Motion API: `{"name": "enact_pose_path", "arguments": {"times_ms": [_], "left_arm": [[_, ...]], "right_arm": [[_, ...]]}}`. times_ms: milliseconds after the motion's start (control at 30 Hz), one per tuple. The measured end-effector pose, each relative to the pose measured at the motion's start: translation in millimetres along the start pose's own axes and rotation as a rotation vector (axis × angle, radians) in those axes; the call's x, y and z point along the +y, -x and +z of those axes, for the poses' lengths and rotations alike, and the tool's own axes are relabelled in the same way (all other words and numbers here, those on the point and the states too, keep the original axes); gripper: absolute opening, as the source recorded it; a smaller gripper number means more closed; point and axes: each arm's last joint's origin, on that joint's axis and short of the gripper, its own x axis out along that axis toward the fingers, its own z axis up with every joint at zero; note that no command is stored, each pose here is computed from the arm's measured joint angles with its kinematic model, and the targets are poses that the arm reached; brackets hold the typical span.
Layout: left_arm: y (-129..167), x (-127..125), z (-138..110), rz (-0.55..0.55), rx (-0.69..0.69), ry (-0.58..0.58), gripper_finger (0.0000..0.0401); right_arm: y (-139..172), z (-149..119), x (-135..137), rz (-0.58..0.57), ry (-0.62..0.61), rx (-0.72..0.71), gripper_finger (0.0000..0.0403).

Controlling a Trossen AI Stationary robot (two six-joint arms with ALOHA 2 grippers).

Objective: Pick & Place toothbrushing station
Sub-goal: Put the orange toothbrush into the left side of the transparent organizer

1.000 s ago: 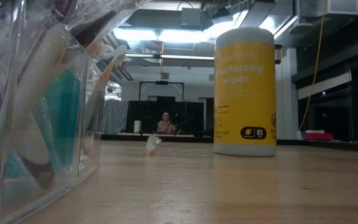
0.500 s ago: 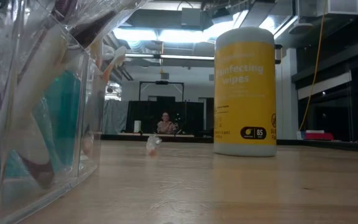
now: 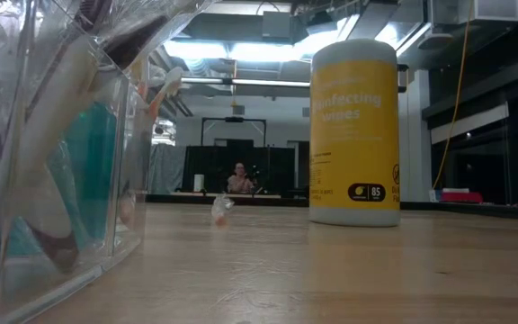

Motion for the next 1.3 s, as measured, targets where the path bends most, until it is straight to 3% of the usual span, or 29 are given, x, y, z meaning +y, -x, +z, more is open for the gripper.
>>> {"name": "enact_pose_path", "arguments": {"times_ms": [100, 200, 467, 600, 733, 1033, 1300], "left_arm": [[-31, 26, 37, 0.044, 0.274, 0.090, 0.0120], [-64, 47, 59, 0.053, 0.453, 0.080, 0.0123], [-161, 64, 77, 0.006, 0.645, 0.021, 0.0147], [-210, 71, 79, -0.049, 0.692, 0.100, 0.0162], [-247, 82, 68, -0.028, 0.792, 0.179, 0.0172], [-287, 89, 39, 0.002, 0.968, 0.202, 0.0173], [-300, 100, 47, 0.028, 0.896, 0.292, 0.0173]], "right_arm": [[4, 0, 1, -0.014, 0.001, -0.018, 0.0079], [9, -1, 2, -0.033, 0.002, -0.038, 0.0079], [19, -1, 5, -0.068, 0.021, -0.083, 0.0079], [21, 1, 7, -0.057, 0.010, -0.088, 0.0079], [23, 3, 10, -0.042, 0.011, -0.096, 0.0079], [25, 6, 11, -0.055, 0.024, -0.117, 0.0079], [25, 6, 11, -0.055, 0.028, -0.117, 0.0079]]}}
